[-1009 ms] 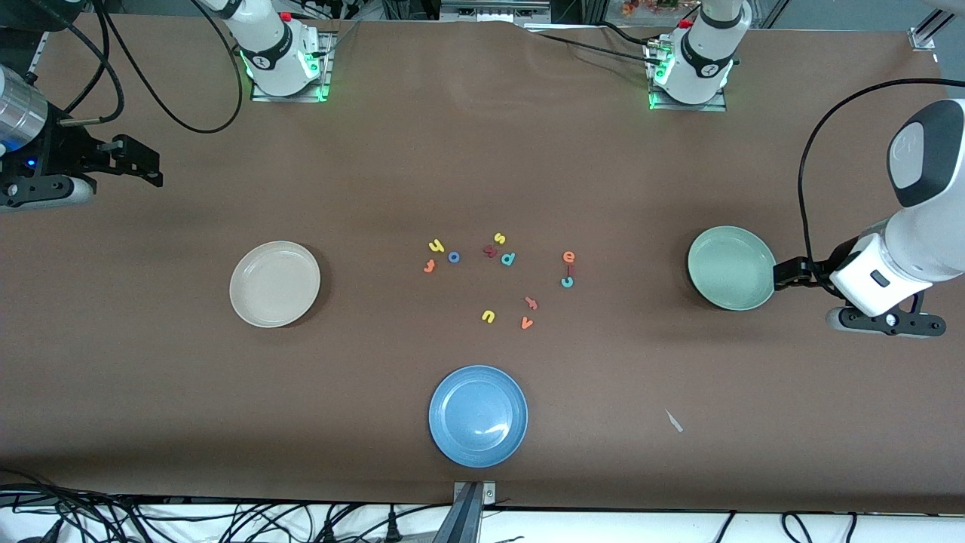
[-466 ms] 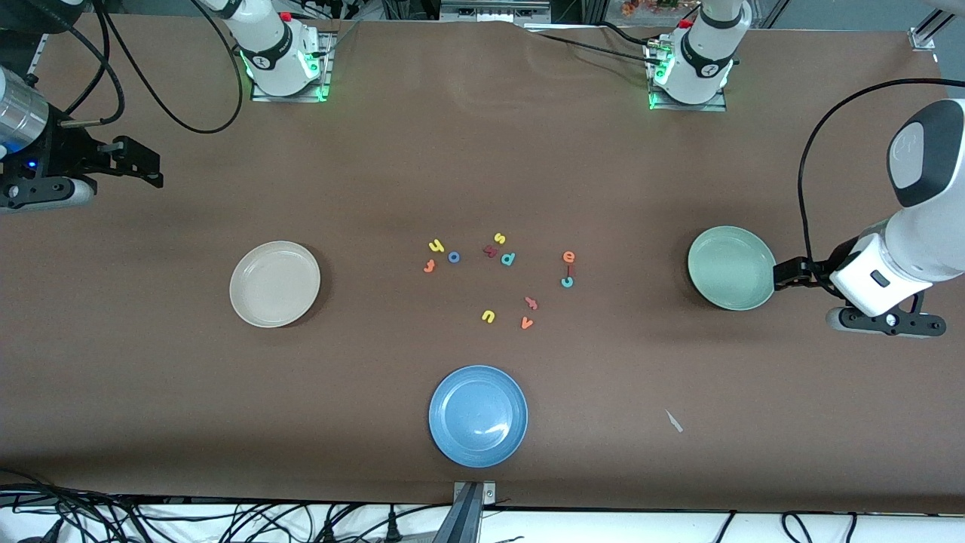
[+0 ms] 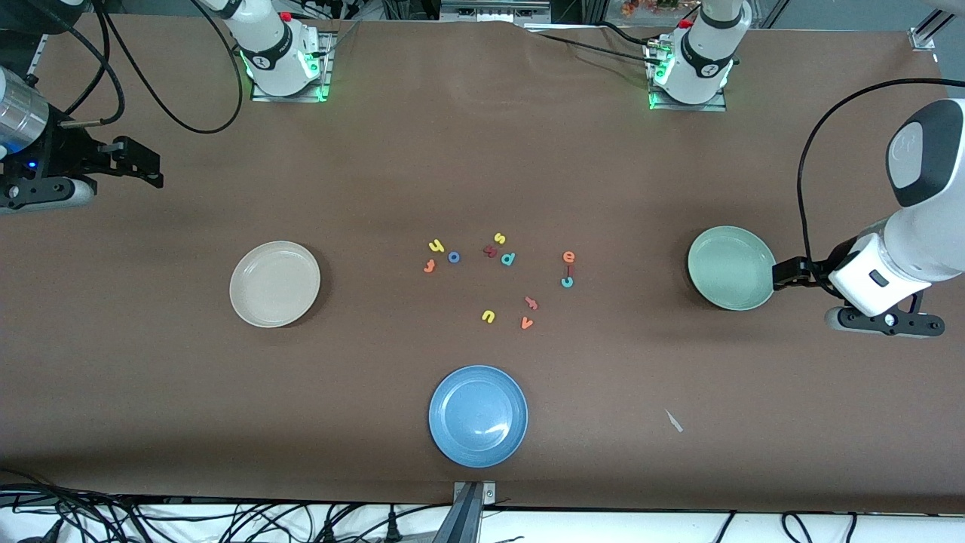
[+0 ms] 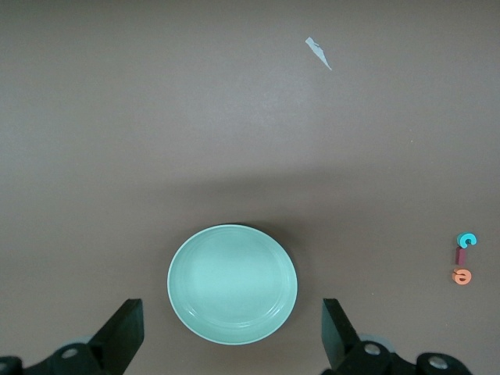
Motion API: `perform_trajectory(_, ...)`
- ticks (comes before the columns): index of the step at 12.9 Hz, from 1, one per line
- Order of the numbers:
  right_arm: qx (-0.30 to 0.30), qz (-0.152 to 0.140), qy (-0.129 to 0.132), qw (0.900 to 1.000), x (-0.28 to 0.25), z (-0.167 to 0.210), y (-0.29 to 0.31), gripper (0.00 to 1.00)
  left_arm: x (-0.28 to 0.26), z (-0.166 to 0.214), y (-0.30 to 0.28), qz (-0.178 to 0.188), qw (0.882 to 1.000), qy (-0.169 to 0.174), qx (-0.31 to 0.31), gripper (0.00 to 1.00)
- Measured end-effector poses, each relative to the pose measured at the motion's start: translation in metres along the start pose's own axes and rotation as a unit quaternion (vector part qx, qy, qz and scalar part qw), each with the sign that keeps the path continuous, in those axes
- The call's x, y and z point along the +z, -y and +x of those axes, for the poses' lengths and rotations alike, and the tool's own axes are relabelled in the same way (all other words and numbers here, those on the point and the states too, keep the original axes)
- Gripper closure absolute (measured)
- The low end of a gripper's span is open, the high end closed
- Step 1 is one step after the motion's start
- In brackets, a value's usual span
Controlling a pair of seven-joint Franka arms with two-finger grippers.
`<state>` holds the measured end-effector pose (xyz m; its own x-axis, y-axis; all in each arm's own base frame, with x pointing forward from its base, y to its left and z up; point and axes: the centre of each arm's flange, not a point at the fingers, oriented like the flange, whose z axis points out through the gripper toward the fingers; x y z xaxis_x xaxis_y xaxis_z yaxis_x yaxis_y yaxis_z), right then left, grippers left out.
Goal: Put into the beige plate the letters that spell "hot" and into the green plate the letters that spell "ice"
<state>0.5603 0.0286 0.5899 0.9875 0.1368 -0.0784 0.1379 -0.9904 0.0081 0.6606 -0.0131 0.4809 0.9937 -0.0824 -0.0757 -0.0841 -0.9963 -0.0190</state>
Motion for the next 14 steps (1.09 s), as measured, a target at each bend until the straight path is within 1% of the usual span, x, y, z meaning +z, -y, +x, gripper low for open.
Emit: perform_trajectory(14,0.000,0.000,0.001,1.000,0.0015,0.0007,-0.0001,0.00,-0.0011,0.0004,-0.0075,-0.001,1.000,-0.001,0.006,0.00)
